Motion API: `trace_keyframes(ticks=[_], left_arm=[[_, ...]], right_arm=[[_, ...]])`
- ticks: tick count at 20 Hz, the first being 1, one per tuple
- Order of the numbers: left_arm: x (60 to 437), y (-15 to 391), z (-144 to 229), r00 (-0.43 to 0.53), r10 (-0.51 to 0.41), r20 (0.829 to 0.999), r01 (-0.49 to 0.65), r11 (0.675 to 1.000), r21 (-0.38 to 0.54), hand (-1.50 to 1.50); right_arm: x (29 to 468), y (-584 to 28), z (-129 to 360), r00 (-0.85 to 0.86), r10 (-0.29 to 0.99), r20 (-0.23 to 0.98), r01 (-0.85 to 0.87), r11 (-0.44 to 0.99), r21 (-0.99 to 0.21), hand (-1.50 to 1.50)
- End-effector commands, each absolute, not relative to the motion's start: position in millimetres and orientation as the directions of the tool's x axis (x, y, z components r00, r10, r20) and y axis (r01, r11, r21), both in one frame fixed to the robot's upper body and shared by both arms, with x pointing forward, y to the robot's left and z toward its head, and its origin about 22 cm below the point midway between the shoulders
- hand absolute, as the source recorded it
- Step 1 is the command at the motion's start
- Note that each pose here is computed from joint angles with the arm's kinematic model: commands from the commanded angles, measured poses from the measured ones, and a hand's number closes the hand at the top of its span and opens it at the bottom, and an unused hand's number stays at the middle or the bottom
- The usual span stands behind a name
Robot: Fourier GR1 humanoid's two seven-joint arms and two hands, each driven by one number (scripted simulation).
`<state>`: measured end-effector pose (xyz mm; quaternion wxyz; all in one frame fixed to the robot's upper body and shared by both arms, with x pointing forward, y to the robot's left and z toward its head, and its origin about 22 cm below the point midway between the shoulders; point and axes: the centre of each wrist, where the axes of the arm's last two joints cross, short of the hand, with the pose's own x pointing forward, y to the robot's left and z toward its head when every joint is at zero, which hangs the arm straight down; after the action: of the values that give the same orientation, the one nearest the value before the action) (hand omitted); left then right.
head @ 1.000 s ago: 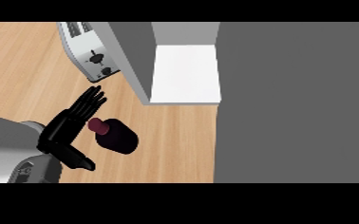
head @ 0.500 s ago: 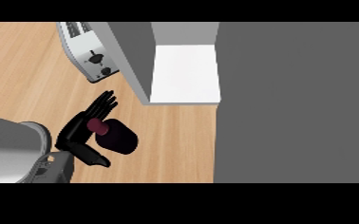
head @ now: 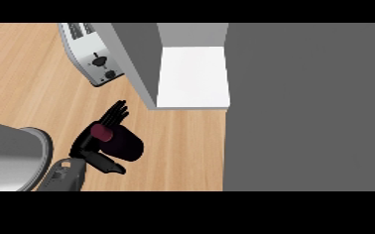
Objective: Pick up the wine, place it into the cabinet and close the cabinet
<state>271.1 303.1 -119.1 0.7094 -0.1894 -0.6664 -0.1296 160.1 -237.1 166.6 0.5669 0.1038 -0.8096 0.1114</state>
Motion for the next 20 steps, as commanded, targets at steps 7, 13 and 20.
trace_keyframes(ticks=[7, 13, 20], left_arm=[[264.7, 297.7, -139.6, 0.1, 0.21, 0.972, 0.455, 0.859, -0.233, -1.5], [269.3, 300.3, -137.6, 0.106, 0.279, 0.954, 0.473, 0.83, -0.296, -1.5], [264.8, 302.6, -143.3, 0.143, 0.298, 0.944, 0.471, 0.818, -0.33, 1.5]], right_arm=[[159.0, -252.0, 173.6, -0.336, -0.024, 0.942, -0.294, 0.952, -0.08, -1.5], [157.4, -243.7, 169.5, -0.35, -0.055, 0.935, -0.304, 0.951, -0.057, -1.5], [158.4, -238.2, 171.2, -0.35, -0.041, 0.936, -0.301, 0.951, -0.07, -1.5]])
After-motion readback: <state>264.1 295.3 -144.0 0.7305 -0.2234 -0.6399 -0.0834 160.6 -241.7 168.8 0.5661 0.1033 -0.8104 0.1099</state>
